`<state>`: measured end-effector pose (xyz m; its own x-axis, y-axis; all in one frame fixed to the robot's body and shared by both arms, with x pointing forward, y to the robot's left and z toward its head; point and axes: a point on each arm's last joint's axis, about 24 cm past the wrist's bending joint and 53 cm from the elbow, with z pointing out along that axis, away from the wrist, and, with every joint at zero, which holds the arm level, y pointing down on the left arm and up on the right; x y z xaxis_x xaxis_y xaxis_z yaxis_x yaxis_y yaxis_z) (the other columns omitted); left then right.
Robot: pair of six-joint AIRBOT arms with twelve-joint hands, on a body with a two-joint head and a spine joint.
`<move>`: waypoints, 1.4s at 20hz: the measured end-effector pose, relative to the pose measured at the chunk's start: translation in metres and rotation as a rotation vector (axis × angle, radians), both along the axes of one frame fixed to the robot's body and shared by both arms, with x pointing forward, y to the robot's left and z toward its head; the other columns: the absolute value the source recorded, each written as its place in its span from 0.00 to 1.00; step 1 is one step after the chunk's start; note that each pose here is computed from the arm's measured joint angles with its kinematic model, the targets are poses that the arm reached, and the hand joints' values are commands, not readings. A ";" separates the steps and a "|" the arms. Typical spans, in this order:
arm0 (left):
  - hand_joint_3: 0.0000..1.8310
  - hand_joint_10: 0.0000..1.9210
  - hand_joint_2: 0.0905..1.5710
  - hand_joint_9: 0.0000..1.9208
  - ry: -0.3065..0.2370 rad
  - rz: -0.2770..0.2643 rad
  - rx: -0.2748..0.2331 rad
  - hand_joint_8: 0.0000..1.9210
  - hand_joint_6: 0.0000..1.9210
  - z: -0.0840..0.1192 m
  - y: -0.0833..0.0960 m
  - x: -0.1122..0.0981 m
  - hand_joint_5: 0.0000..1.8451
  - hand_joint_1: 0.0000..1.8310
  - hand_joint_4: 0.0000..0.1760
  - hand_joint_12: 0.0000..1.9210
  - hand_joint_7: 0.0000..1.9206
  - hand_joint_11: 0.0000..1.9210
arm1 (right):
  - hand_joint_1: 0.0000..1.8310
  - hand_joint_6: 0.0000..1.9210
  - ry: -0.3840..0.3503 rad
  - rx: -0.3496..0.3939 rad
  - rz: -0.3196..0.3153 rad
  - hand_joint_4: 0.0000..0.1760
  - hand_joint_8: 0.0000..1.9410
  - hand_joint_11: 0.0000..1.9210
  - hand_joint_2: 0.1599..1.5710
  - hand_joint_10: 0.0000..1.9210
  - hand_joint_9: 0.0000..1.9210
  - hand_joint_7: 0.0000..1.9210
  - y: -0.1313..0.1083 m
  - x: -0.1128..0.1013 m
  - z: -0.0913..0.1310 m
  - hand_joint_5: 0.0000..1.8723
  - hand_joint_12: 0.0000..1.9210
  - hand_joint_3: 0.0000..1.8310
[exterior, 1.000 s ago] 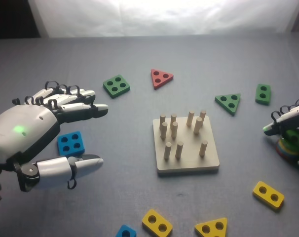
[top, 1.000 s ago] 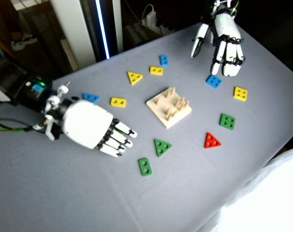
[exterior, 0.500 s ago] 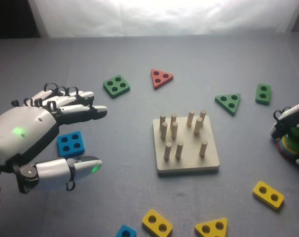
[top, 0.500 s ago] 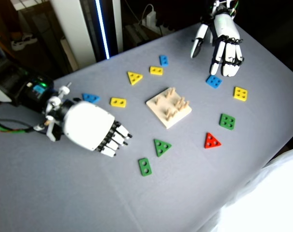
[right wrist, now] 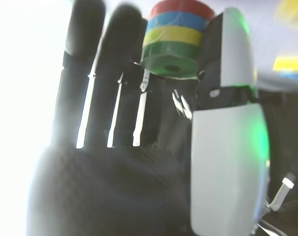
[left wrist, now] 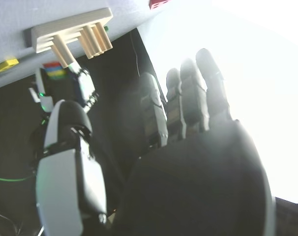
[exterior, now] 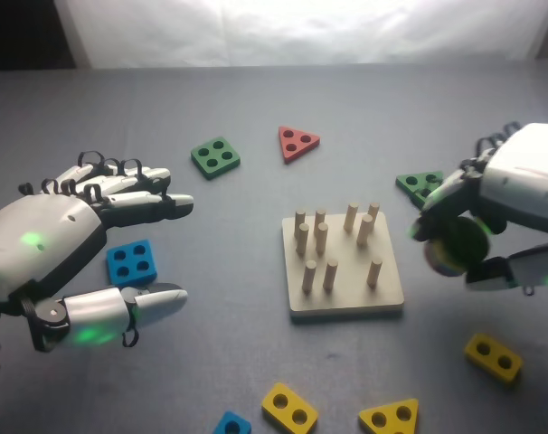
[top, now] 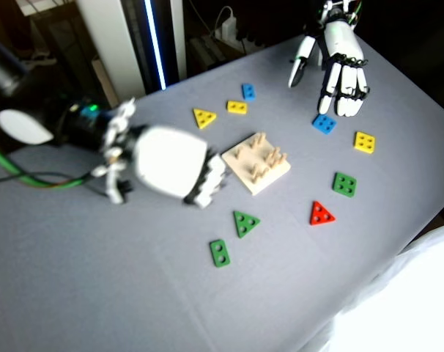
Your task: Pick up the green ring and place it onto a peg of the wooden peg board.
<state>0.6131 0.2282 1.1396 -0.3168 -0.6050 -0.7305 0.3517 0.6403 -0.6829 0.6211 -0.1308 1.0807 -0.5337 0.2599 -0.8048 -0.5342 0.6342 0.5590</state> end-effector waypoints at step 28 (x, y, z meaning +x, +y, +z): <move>0.00 0.00 0.68 0.12 -0.003 -0.004 0.002 0.00 0.00 0.000 0.001 0.001 0.30 0.38 0.22 0.37 0.13 0.00 | 0.68 0.43 -0.033 0.001 0.155 0.00 0.74 0.58 0.72 0.77 0.55 0.45 0.067 -0.006 -0.007 0.49 0.85 0.00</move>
<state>0.6142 0.2289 1.1400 -0.3172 -0.6026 -0.7323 0.3561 0.6400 -0.6808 0.6150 -0.0636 1.0741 -0.5404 0.1770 -0.8226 -0.6442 0.5419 0.5398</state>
